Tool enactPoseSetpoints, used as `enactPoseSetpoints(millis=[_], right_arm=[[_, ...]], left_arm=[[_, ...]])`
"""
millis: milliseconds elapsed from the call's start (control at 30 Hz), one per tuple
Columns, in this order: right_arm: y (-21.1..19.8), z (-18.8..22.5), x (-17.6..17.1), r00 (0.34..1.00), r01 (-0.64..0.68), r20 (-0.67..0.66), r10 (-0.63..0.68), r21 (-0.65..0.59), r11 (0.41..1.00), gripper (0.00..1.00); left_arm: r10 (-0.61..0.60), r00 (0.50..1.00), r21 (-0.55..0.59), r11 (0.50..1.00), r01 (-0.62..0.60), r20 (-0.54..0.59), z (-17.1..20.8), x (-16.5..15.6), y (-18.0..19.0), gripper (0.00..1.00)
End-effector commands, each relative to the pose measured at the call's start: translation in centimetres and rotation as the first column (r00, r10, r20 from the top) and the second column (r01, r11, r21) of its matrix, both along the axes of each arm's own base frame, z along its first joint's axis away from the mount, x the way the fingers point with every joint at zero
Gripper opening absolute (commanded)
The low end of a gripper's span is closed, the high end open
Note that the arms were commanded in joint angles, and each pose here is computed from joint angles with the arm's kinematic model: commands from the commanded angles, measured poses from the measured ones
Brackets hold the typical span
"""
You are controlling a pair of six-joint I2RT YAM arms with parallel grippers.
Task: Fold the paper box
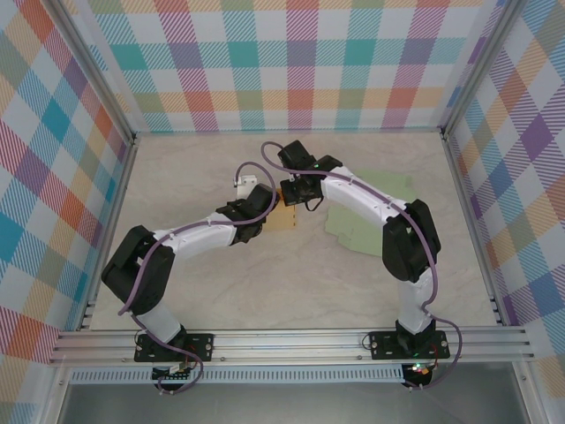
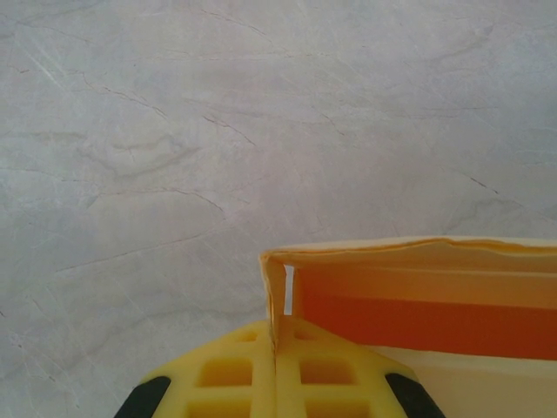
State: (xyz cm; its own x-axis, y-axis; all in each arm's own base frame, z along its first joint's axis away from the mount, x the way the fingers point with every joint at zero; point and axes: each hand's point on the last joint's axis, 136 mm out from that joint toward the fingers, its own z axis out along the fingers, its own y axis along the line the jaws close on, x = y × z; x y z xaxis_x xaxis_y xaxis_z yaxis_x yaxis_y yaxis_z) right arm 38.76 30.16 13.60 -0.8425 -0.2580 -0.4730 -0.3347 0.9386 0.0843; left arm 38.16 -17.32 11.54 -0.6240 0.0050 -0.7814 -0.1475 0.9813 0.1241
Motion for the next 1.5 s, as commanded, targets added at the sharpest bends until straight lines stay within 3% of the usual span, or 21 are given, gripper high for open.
enactPoseSetpoints(millis=[0, 300, 967, 1467], right_arm=[[1.6, 0.7, -0.2, 1.0, -0.014, -0.007, 0.014, 0.077, 0.997, 0.0], [2.6, 1.3, -0.5, 1.0, -0.005, -0.018, 0.008, 0.156, 0.988, 0.0], [0.8, -2.1, -2.4, 0.998, 0.044, -0.059, -0.037, 0.125, 0.991, 0.0], [-2.0, -3.7, -3.2, 0.995, 0.093, -0.036, -0.093, -0.007, 0.996, 0.0]], left_arm=[[-0.066, 0.96, 0.059, 0.995, 0.085, -0.271, -7.2, -4.4, -0.2, 0.0], [-0.067, 0.962, 0.068, 0.994, 0.088, -0.264, -7.4, -4.3, -0.9, 0.0], [-0.044, 0.964, 0.078, 0.995, 0.067, -0.263, -7.6, -4.1, -0.8, 0.0], [-0.006, 0.967, 0.099, 0.995, 0.033, -0.256, -7.8, -4.2, -0.1, 0.0]])
